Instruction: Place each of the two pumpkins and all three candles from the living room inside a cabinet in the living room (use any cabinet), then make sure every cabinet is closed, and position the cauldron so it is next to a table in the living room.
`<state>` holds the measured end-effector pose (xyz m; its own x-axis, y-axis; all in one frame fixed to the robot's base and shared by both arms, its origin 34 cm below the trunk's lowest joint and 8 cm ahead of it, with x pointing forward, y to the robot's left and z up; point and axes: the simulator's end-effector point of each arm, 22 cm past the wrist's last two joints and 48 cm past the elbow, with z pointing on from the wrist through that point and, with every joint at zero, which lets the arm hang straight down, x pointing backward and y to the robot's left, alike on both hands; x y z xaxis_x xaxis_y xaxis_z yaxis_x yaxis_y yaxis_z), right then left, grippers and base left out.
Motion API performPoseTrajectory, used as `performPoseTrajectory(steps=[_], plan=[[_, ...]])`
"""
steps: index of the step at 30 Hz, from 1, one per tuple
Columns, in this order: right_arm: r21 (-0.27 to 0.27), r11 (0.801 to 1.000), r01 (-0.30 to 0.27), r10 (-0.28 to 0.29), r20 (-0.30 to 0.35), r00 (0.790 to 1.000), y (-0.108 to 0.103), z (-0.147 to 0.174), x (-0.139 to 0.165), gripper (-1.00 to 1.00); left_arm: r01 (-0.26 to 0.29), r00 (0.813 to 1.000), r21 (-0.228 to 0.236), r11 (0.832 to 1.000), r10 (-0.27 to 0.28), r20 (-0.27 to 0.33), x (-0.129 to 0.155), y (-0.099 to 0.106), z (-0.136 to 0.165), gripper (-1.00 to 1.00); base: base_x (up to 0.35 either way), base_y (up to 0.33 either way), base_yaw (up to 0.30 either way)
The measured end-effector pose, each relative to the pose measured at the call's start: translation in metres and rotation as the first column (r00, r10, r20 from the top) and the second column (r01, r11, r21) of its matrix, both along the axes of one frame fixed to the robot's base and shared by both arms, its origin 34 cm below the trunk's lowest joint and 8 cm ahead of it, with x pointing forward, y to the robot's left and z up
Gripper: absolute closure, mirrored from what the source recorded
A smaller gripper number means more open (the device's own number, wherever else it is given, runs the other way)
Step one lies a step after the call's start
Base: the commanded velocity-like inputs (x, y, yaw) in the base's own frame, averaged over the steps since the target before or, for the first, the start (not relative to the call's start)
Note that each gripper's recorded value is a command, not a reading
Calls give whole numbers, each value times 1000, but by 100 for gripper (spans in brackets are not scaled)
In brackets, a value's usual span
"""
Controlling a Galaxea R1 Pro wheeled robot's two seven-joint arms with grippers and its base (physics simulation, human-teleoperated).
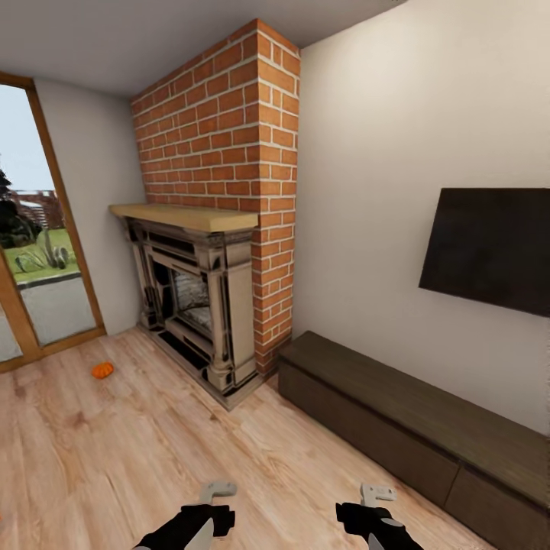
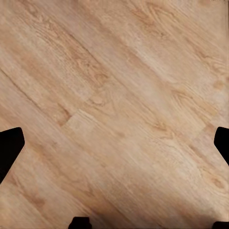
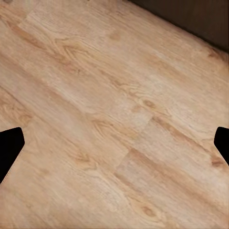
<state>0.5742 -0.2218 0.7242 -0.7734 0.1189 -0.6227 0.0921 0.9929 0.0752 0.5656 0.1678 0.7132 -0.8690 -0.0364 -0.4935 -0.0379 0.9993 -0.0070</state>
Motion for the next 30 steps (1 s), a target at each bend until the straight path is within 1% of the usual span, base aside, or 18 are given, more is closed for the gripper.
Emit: performPoseTrajectory(steps=[8, 15, 18, 23, 30], plan=[[0, 1000, 0, 0, 3, 1000, 0, 1, 1, -100, 0, 1000, 0, 1000, 0, 3, 0, 0, 1, -100, 118, 307, -275], [1, 1000, 0, 0, 6, 1000, 1, 3, 1, -100, 1, 1000, 1, 1000, -1, 7, 1, 0, 3, -100, 57, 315, -275], [0, 1000, 0, 0, 7, 1000, 0, 3, 2, -100, 1, 1000, 1, 1000, -1, 12, 2, 0, 4, -100, 65, 193, -275], [1, 1000, 0, 0, 9, 1000, 0, 4, 2, -100, 5, 1000, 11, 1000, -6, 28, 5, 1, 6, -100, 77, -55, -275], [0, 1000, 1, -1, 12, 1000, 0, 5, 3, -100, 6, 999, 18, 1000, -7, 37, 7, 2, 8, -100, 15, -253, -275]])
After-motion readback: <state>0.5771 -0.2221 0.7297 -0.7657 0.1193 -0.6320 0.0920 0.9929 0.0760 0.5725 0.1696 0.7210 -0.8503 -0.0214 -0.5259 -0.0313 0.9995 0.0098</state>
